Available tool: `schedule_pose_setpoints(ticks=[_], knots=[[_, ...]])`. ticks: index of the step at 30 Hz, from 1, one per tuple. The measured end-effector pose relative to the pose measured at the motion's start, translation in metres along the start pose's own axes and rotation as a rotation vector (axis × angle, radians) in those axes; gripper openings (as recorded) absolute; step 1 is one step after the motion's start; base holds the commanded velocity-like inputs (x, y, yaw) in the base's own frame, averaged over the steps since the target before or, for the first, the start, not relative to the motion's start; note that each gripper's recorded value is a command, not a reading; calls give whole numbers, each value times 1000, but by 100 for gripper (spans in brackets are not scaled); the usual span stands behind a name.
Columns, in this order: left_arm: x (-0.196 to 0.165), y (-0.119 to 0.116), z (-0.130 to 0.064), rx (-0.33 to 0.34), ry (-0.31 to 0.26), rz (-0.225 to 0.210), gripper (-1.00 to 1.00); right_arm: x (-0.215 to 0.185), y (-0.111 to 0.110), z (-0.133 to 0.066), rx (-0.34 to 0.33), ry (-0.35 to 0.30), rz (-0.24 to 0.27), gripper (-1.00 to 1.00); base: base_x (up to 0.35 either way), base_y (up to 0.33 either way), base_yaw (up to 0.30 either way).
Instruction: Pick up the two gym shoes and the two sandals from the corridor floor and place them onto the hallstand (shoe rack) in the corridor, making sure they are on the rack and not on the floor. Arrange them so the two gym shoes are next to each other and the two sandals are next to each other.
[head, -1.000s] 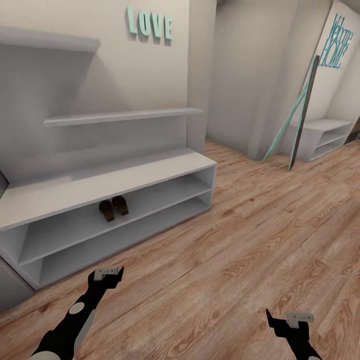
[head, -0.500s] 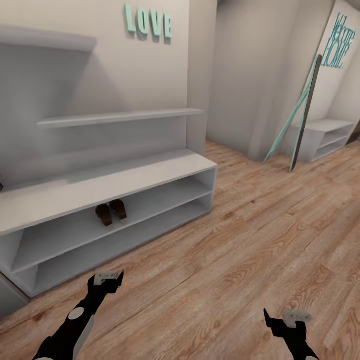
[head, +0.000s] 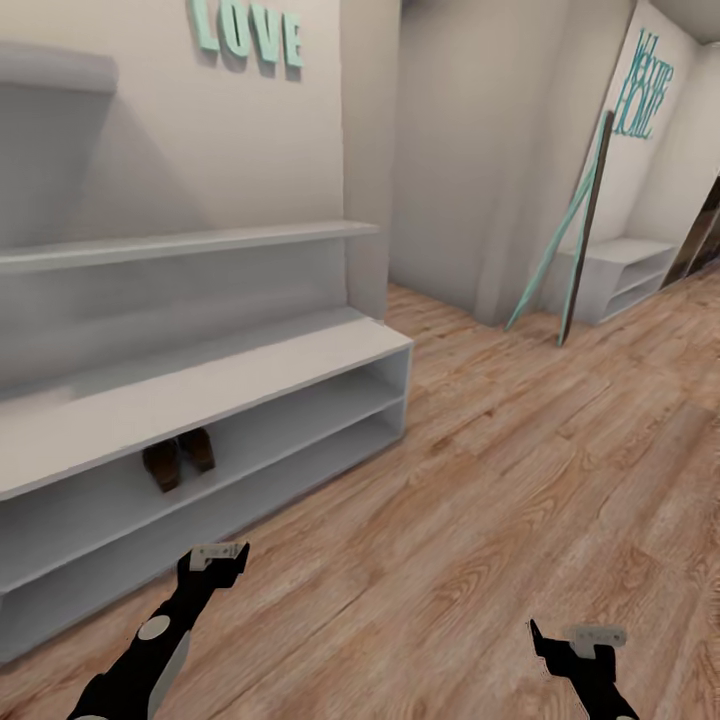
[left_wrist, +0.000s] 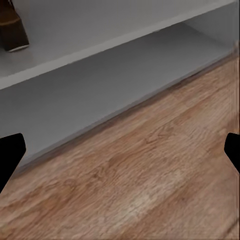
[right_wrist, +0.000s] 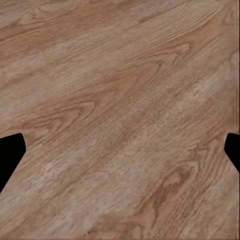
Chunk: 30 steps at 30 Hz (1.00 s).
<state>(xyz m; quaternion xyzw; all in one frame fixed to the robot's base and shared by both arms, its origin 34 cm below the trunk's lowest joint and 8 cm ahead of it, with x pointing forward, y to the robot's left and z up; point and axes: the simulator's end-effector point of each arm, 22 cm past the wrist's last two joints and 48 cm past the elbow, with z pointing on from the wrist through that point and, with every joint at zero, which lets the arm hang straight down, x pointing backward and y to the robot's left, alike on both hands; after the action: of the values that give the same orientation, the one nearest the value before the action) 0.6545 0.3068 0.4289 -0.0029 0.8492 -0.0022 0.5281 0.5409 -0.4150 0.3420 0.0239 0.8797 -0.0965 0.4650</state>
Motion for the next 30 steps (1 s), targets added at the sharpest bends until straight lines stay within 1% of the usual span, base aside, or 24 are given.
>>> schedule_pose_setpoints(ticks=[3, 6, 7, 11, 12, 13, 19, 24, 30], knots=[[0, -10, 0, 11, 0, -8, 100, 5, -3, -8, 2, -20, -5, 100, 333, -99, -266], [0, -16, 0, 20, 0, -4, 100, 5, -5, -14, 4, -53, -4, 100, 333, -99, -269], [1, -20, 0, 25, 2, 4, 100, 3, -6, -18, 6, -81, -1, 100, 333, -100, -271], [2, -25, -1, 34, 5, 24, 100, -3, -5, -27, 8, -146, 3, 100, 334, -100, -255], [4, -30, -1, 42, 7, 37, 100, -9, -2, -33, 6, -197, 5, 100, 334, -100, -179], [4, -30, -1, 43, 7, 38, 100, -10, -2, -34, 6, -205, 6, 100, 334, -100, -150], [7, -33, -2, 47, 13, 38, 100, -10, 11, -37, -3, -219, 21, 100, 334, -100, -61], [10, -34, -3, 48, 20, 38, 100, -3, 20, -40, -8, -205, 32, 100, 334, -100, -13], [11, -35, -3, 48, 22, 38, 100, 1, 24, -41, -11, -197, 37, 100, 333, -100, -3]])
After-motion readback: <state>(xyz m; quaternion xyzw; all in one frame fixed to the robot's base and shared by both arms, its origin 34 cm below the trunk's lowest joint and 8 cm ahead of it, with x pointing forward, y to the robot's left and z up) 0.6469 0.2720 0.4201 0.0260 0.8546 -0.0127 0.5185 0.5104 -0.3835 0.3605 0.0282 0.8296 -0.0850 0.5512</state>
